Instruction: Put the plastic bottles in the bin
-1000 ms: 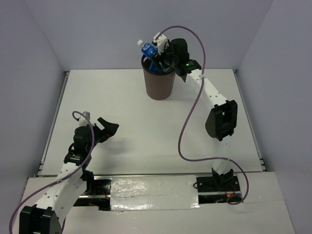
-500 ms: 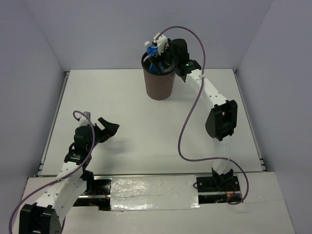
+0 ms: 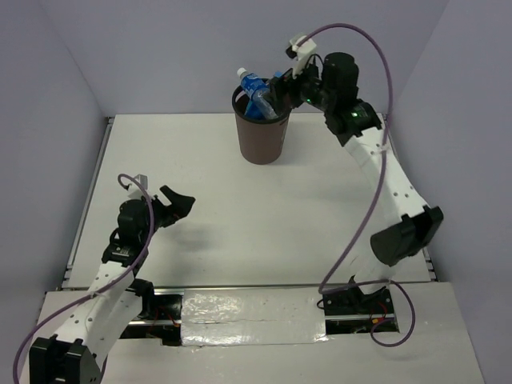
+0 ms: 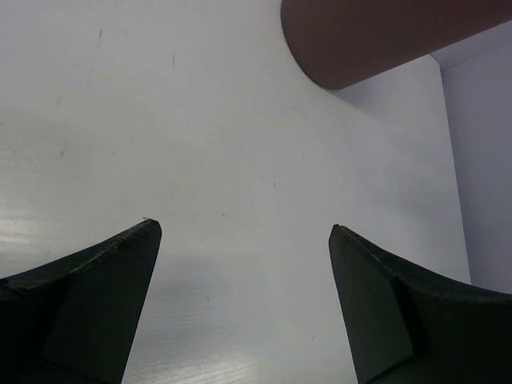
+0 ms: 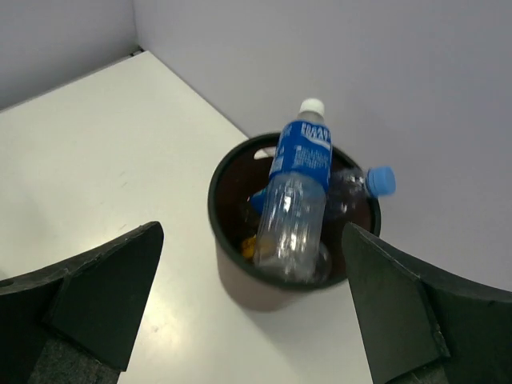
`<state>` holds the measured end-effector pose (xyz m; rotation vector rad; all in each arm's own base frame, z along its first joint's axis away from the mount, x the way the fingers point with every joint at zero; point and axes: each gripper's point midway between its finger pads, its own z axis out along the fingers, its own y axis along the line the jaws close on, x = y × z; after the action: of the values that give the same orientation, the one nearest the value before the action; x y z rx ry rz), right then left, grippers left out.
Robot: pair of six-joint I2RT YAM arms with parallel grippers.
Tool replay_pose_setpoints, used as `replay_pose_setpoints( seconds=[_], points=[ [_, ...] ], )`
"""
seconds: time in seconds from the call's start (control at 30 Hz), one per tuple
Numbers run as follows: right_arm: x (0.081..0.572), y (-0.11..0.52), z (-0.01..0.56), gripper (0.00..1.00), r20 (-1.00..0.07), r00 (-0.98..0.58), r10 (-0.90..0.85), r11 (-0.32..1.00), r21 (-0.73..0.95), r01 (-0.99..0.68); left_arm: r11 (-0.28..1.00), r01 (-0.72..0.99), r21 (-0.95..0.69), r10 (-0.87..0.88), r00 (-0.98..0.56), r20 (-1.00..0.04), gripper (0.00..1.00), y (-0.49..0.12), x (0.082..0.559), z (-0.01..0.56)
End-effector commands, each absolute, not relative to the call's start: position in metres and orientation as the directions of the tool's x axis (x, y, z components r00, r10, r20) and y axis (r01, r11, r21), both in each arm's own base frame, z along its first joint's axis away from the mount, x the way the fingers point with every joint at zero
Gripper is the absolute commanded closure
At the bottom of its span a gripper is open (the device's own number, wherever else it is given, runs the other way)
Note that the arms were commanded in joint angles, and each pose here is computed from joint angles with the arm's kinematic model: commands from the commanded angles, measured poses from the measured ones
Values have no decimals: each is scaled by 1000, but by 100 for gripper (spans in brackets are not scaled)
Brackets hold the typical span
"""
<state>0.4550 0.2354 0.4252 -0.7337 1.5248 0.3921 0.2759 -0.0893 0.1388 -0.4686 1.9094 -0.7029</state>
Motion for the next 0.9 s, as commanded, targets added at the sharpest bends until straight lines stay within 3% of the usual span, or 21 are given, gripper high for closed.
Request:
replay_pose_setpoints(
  seconds=[0.0,0.23,0.53,0.7,0.87],
  points=[
    [419,212,406,0,-978,-106,-179,730,-59,-681,785,83,-614,-552,-359,-753,1,-90,281,182],
    [377,131,354,0,-928,-328,-174,815,51,-577,818,119,-563,-505,-320,-802,1,-85,274,213],
    [301,80,328,0,-948,-294,-124,914,6,-405,829,156,-537,-478,-298,-826,0,-84,259,238],
    [278,65,296,0,-928,-373,-17,952,99,-289,817,188,-545,-480,-300,-824,1,-89,252,249],
    [258,48,282,0,-938,-348,-6,974,74,-216,803,210,-558,-492,-295,-819,1,-92,246,258]
  ],
)
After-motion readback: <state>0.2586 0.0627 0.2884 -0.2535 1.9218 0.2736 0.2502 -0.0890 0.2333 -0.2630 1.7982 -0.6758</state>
